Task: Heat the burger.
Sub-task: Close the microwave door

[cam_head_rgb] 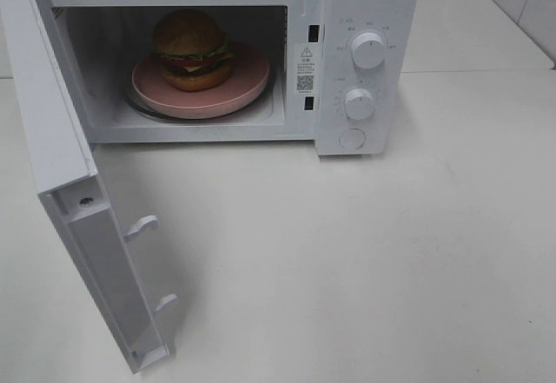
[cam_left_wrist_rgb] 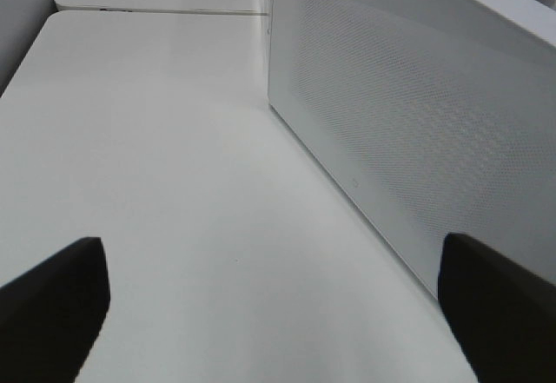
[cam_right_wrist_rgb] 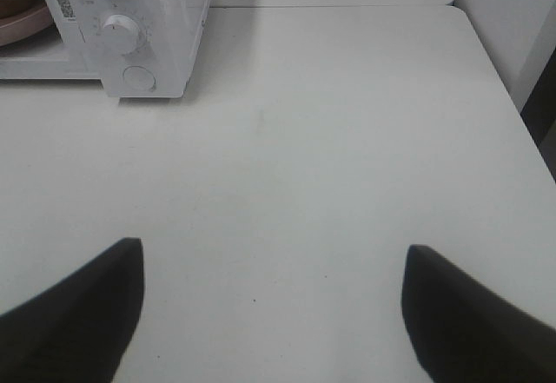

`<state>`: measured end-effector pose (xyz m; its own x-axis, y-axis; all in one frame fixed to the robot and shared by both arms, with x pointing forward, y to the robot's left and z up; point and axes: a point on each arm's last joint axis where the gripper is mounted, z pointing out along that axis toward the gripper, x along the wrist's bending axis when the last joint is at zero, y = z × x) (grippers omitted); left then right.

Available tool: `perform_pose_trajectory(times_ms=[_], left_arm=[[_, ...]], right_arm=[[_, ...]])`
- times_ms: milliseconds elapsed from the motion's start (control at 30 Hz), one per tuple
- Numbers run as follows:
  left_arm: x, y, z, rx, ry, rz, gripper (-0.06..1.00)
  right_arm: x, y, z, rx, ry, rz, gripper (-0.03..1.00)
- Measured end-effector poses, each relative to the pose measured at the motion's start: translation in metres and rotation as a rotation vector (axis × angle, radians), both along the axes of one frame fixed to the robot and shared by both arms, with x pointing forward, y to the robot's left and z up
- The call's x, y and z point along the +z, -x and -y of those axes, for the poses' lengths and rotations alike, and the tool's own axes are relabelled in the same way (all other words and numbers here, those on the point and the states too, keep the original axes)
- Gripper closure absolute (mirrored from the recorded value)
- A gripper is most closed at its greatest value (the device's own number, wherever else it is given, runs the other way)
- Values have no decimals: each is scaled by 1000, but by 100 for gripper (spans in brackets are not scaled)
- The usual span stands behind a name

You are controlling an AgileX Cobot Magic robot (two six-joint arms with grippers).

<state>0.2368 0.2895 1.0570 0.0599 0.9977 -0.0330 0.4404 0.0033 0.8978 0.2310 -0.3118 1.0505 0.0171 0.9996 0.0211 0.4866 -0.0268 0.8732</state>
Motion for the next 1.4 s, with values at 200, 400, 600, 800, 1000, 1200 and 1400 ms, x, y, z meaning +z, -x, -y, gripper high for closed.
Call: perform_pose_trajectory(times_ms=[200,400,600,800,1000,1200,1400], left_arm=[[0,0,0,0,0,0,-2],[0,0,0,0,0,0,-2],[0,0,0,0,1,0,-2],[9,0,0,16,23,74,-2],[17,-4,-1,28,26,161,10],[22,-14,-3,37,29,181,33],[27,-43,-6,51,37,133,69]], right_arm=[[0,0,0,0,-1,0,20],[0,0,0,0,-1,0,20],[0,0,0,0,-1,0,20],[0,0,0,0,-1,0,20],[0,0,0,0,-1,0,20],[0,0,0,0,-1,0,20],[0,0,0,0,-1,0,20]])
